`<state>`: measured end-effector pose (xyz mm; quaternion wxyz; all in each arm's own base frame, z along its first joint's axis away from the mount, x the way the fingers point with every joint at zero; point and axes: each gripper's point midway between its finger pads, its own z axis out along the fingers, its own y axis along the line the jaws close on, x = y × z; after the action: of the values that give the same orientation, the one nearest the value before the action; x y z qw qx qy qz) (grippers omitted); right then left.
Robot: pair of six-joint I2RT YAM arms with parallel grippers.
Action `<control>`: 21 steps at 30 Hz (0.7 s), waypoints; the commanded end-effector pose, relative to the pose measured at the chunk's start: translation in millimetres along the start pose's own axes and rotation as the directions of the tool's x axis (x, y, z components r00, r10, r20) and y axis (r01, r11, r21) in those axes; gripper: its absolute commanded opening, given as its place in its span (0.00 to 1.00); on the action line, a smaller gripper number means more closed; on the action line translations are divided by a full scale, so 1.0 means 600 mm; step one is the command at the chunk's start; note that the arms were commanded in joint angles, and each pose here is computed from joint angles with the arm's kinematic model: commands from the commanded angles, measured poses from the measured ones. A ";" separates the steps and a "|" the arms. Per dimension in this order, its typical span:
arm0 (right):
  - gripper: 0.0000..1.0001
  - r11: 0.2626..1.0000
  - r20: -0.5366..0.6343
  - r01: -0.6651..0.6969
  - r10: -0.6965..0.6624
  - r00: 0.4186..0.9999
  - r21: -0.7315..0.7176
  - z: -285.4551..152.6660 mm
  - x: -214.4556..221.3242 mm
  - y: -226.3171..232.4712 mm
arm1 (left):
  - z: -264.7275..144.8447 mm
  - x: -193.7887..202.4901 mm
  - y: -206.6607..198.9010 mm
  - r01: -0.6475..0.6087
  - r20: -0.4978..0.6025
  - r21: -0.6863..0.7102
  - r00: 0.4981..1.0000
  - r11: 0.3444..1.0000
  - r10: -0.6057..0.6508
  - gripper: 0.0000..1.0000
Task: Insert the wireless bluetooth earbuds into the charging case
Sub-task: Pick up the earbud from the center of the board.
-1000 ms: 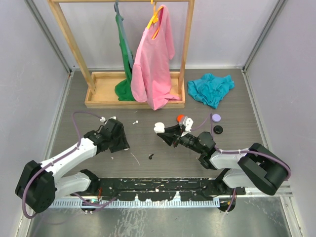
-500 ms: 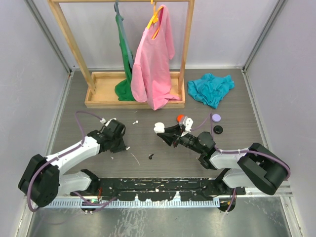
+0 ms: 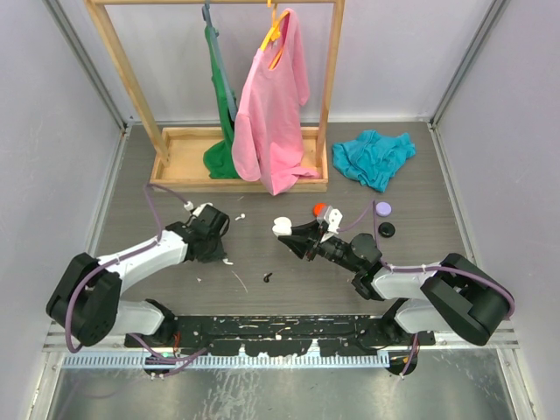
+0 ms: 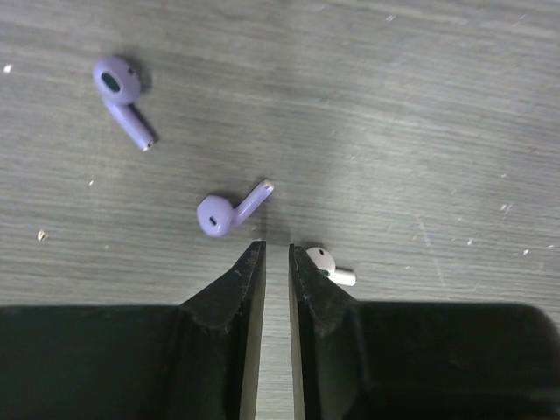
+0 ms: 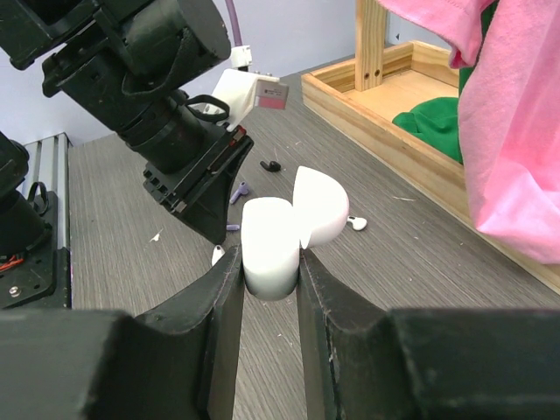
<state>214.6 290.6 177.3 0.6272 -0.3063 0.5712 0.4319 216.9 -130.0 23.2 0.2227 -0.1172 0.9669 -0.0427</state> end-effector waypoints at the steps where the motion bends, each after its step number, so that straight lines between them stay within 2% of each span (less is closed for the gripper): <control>1: 0.18 1.000 0.071 0.021 -0.020 0.997 -0.017 0.009 -0.033 0.005 | -0.008 -0.063 -0.038 -0.016 0.110 0.051 0.994 0.999 0.010 0.19; 7: 0.18 1.000 0.068 0.018 -0.016 0.998 -0.018 0.009 -0.032 0.006 | -0.011 -0.083 -0.055 -0.041 0.129 0.070 0.991 0.997 0.032 0.25; 16: 0.18 1.000 0.065 0.016 -0.015 0.998 -0.020 0.010 -0.031 0.006 | -0.034 -0.033 -0.037 0.067 0.053 0.108 0.996 0.992 -0.073 0.45; 21: 0.19 1.000 0.065 0.016 -0.014 0.998 -0.023 0.011 -0.032 0.007 | -0.026 -0.018 -0.043 0.082 0.020 0.132 0.996 0.988 -0.086 0.48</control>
<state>214.5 290.7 177.1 0.6264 -0.3060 0.5718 0.4324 226.9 -145.6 47.1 0.2488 -0.1298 0.9551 -0.0950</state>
